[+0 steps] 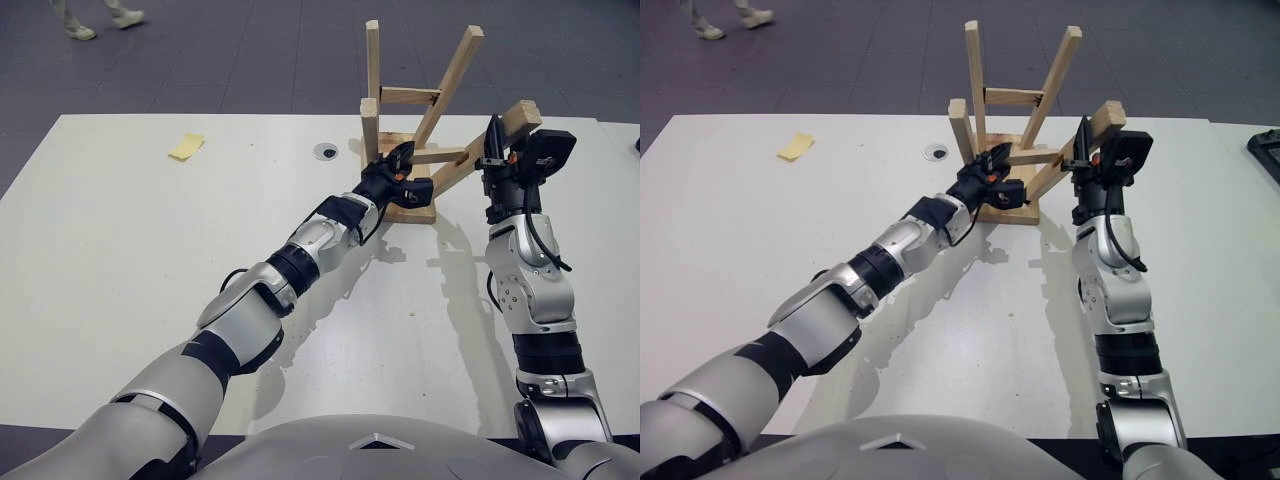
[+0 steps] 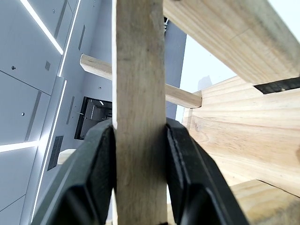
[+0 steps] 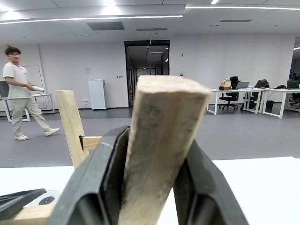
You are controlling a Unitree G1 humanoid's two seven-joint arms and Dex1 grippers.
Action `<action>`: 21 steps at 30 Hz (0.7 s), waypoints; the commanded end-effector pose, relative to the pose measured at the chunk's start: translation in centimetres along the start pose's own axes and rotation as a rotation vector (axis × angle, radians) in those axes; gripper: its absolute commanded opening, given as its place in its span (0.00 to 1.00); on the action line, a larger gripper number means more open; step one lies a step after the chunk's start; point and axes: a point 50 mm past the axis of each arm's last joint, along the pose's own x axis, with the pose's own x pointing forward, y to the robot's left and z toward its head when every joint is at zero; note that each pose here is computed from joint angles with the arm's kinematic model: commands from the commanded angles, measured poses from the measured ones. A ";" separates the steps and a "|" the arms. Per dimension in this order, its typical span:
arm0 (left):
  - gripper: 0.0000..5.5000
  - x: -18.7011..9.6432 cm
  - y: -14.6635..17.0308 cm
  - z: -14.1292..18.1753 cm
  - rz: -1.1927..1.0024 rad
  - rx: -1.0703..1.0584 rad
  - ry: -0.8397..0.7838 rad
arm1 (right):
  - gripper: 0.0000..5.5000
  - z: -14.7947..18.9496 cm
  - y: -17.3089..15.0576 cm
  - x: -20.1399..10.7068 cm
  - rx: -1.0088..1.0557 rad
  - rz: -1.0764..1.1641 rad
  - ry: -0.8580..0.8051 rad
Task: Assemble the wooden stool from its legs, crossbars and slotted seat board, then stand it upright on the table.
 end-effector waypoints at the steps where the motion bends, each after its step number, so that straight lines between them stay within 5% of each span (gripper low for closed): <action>1: 0.24 0.2 -0.3 1.6 -0.032 -0.069 -0.061 | 0.22 -11.2 -1.3 -5.9 -0.255 0.046 0.692; 15: 0.24 0.2 -0.7 1.4 -0.055 -0.078 -0.051 | 0.22 -10.3 -2.4 -3.5 -0.331 0.014 0.641; 21: 0.24 0.4 -0.3 1.3 -0.065 -0.111 -0.041 | 0.22 -12.6 -2.2 -6.4 -0.397 0.123 0.794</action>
